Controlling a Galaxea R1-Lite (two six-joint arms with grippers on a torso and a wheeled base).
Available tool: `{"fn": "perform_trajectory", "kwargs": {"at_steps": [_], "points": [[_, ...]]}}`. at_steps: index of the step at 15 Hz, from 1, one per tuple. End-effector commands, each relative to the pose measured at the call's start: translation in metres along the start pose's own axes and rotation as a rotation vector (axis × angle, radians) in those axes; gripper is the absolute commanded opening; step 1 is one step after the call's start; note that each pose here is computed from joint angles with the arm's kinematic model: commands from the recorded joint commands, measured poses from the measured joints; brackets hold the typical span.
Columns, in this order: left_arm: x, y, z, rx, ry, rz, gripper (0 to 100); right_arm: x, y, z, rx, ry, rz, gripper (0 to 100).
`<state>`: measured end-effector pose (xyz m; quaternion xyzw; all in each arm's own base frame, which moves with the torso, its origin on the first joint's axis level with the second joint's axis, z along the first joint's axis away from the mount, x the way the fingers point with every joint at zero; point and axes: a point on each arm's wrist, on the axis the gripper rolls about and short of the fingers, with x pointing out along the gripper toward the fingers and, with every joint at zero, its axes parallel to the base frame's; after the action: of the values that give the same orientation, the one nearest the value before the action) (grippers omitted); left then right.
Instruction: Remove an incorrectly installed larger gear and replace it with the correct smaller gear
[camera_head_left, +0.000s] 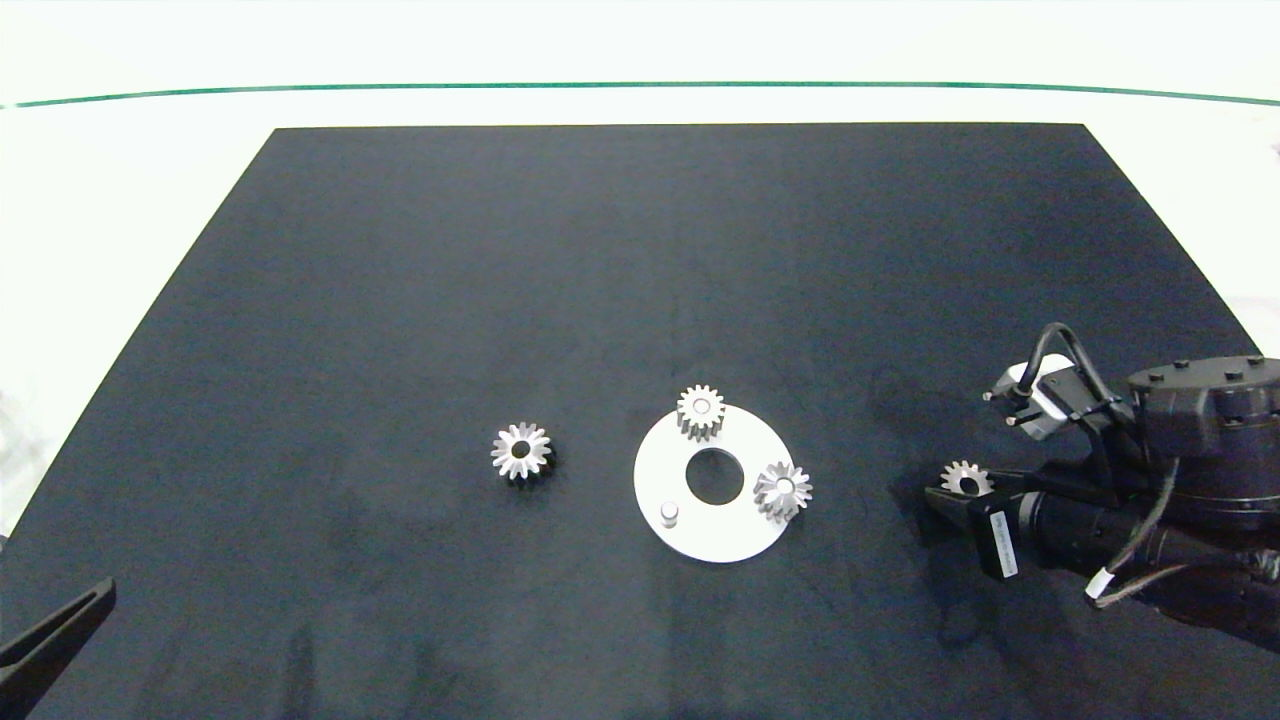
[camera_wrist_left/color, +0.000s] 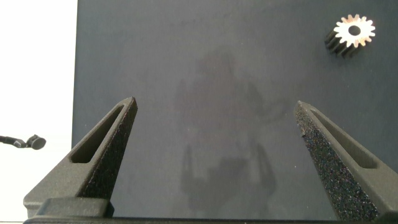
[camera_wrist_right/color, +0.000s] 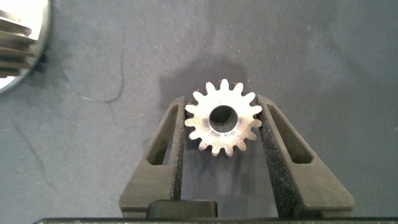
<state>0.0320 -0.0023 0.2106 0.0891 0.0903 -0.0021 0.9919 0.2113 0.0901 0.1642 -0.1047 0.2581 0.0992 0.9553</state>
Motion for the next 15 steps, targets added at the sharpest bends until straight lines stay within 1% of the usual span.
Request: {"fn": "perform_trajectory", "kwargs": {"at_steps": [1,3,5,7,10,13,15], "points": [[-0.001,0.000,-0.006,0.002,0.004,-0.001,100,-0.010,0.001,0.011,0.003,-0.060,0.012,4],[-0.005,0.000,-0.007,-0.001,-0.009,0.001,100,-0.016,0.005,0.019,-0.001,-0.089,0.029,4],[-0.009,0.001,-0.009,-0.005,-0.030,0.002,100,-0.021,0.014,0.026,-0.022,-0.108,0.068,4],[-0.014,0.003,-0.009,-0.001,-0.055,0.011,100,-0.028,0.028,0.038,-0.047,-0.137,0.122,4],[-0.023,0.005,-0.011,-0.009,-0.092,0.014,100,-0.035,0.047,0.050,-0.081,-0.164,0.181,4],[-0.033,0.006,-0.021,-0.012,-0.102,0.016,100,-0.034,0.065,0.060,-0.120,-0.170,0.233,4],[-0.041,0.008,-0.026,-0.005,-0.117,0.020,100,-0.026,0.079,0.061,-0.149,-0.148,0.259,4]]}}
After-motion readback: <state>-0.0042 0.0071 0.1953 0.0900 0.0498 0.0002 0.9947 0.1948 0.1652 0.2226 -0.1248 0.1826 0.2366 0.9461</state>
